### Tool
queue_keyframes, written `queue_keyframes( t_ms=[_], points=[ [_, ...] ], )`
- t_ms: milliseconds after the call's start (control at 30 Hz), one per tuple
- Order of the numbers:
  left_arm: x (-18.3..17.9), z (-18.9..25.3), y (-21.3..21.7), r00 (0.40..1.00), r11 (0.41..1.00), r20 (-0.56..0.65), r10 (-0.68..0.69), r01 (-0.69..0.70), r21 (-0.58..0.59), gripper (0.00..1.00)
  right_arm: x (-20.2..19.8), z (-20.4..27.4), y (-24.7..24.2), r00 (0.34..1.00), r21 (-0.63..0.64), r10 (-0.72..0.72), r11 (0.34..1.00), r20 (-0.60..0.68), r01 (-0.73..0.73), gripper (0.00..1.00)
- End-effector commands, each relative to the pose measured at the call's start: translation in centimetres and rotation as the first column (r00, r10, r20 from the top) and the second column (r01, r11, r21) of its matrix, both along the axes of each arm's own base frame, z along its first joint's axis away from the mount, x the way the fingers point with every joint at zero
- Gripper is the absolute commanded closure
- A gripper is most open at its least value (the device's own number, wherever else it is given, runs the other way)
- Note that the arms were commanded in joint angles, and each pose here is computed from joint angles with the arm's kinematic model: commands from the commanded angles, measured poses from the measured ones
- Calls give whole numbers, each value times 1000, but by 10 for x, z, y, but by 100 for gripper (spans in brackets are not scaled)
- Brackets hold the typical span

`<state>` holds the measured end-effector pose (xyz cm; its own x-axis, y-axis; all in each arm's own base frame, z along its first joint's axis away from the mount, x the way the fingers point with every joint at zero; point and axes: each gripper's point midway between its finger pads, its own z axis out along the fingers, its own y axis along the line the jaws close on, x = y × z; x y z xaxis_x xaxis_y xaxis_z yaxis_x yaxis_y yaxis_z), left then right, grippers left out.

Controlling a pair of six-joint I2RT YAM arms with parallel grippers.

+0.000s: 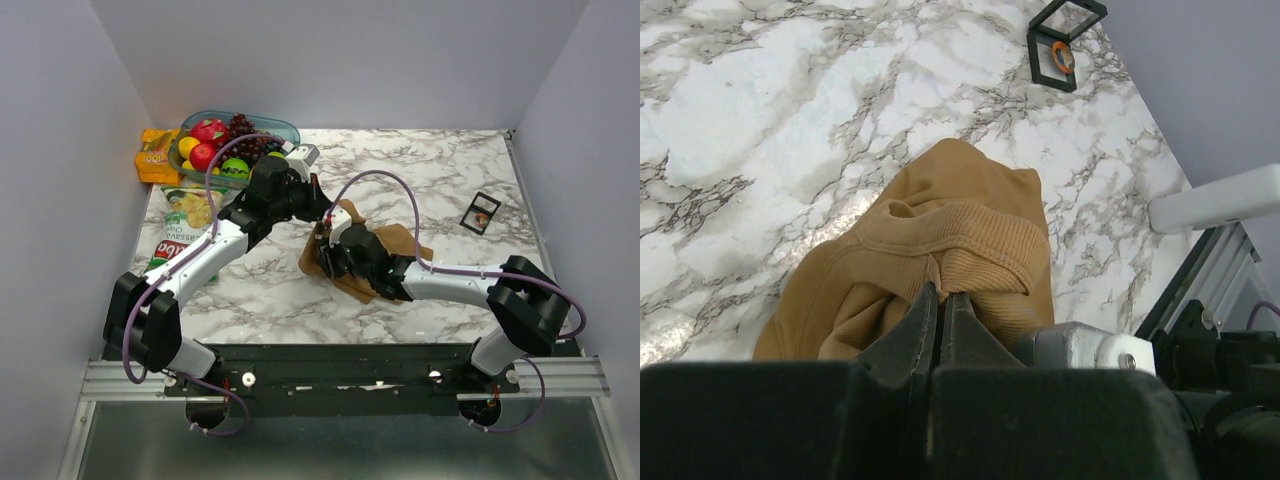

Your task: Pin the brooch onto the clothing

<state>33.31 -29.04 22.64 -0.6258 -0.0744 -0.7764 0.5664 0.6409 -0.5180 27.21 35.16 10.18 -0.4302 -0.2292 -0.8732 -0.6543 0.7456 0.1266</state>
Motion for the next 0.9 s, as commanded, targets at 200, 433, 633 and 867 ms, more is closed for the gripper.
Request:
queue_keyframes(
  t_ms=[200,433,633,867],
  points=[
    [30,47,54,958,973,215,192,-214,82,100,-8,34,-17,999,17,-38,999,-3,38,99],
    [23,124,130,793,852,462,398,-505,134,100,12,148,-147,840,-186,-498,823,216,537,99],
    [-15,208,141,750,857,554,363,-502,117,100,18,229,-211,640,-219,-609,622,469,752,99],
    [-34,187,90,887,902,435,153,-305,306,100,22,269,-219,555,-123,-664,580,502,805,94]
  ],
)
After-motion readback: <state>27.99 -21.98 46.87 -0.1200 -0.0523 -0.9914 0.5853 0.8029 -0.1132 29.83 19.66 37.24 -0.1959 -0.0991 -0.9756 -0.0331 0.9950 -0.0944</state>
